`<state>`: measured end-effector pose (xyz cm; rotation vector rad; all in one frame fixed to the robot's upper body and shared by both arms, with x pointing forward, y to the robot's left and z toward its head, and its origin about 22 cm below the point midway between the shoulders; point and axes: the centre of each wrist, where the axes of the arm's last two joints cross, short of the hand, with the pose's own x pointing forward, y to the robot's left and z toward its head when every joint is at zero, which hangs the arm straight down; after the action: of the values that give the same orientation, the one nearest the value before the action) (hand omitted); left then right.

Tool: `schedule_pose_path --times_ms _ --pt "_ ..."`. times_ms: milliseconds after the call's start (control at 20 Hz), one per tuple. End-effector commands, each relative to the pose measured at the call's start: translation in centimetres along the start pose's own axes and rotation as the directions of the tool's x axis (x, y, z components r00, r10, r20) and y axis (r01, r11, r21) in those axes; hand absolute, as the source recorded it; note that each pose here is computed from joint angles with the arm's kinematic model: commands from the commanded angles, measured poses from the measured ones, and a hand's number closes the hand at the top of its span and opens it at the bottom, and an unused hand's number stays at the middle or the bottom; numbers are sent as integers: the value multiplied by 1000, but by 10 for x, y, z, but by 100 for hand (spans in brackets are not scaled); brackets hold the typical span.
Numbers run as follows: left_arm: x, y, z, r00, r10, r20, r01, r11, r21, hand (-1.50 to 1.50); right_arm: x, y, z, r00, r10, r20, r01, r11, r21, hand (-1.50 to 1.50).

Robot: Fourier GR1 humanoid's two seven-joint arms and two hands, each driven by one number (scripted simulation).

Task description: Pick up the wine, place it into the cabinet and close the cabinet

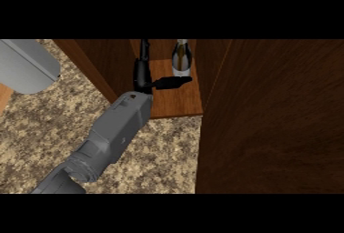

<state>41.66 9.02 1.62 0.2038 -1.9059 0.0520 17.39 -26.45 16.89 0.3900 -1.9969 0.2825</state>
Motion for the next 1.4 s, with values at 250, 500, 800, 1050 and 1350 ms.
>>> schedule_pose_path --times_ms 250,500,800,1050,1350 --pt "11 -29 47 994 112 8 -112 992 -53 -150 -1 -2 9 1000 11 -25 -12 999 -35 -150" --pt "12 -33 85 989 148 3 -148 988 -43 -150 20 9 13 999 40 -23 -41 998 -44 -150" --pt "17 -32 139 969 248 -20 -249 966 -74 -150 21 5 29 998 60 -18 -61 995 -75 -150" --pt "51 -20 168 955 296 -27 -297 947 -123 -150 7 -2 32 997 61 -41 -65 993 -100 -150" --pt "53 34 211 951 306 -34 -308 944 -118 -150 15 2 44 997 71 -43 -75 992 -104 -150"
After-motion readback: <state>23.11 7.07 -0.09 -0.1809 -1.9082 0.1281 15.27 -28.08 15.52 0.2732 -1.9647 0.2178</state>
